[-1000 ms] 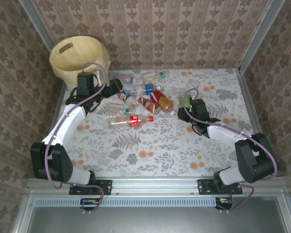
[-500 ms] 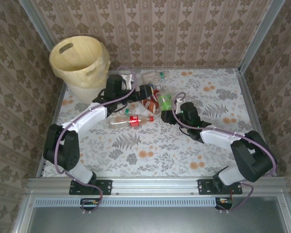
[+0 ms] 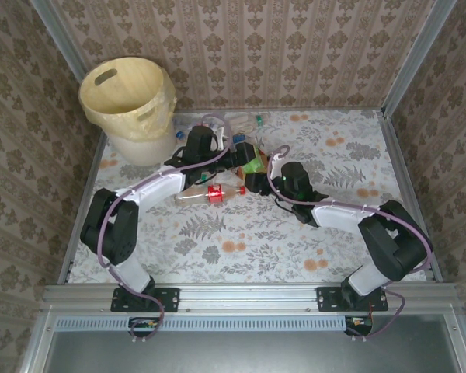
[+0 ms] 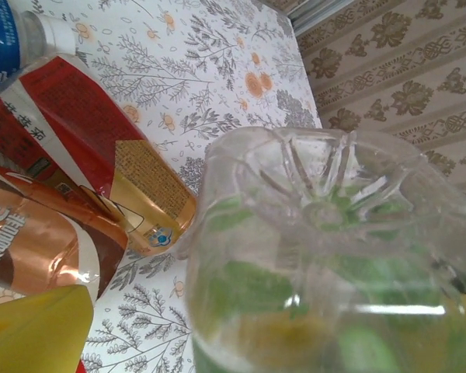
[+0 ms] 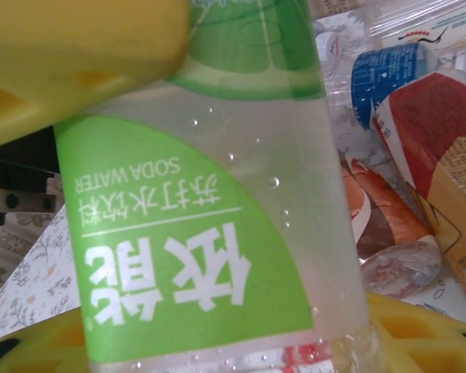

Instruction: Put the plastic bottles in the bin

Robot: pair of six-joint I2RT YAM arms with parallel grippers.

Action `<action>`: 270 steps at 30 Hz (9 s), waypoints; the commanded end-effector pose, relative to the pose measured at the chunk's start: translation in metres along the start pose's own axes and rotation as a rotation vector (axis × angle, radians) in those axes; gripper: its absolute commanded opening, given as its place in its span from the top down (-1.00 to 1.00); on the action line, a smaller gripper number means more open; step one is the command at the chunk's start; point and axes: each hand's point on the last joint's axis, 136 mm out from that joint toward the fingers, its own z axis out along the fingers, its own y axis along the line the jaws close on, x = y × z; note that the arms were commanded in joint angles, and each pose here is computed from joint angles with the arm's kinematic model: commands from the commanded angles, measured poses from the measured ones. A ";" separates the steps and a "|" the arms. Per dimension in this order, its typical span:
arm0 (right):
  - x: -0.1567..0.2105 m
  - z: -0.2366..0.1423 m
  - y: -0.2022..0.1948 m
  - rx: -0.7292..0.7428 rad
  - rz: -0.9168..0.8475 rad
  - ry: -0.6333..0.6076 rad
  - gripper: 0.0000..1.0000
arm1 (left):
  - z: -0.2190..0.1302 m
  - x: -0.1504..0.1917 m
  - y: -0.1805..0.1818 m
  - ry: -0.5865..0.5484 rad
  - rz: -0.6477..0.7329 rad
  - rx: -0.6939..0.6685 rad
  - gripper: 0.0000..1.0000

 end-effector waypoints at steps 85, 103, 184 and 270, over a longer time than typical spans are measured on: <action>-0.056 -0.135 -0.062 0.526 -0.192 -0.292 -1.00 | -0.315 -0.342 0.030 -0.971 0.159 -0.653 -0.09; -0.054 -0.138 -0.059 0.522 -0.202 -0.251 -1.00 | -0.285 -0.389 0.151 -1.019 -0.219 -0.497 -0.37; -0.030 -0.114 -0.058 0.444 -0.241 -0.156 -1.00 | -0.058 0.089 0.124 0.822 1.009 -0.662 -0.93; -0.028 -0.074 0.006 0.242 -0.441 -0.047 -1.00 | -0.357 -0.306 -0.059 -1.303 0.613 -0.653 0.04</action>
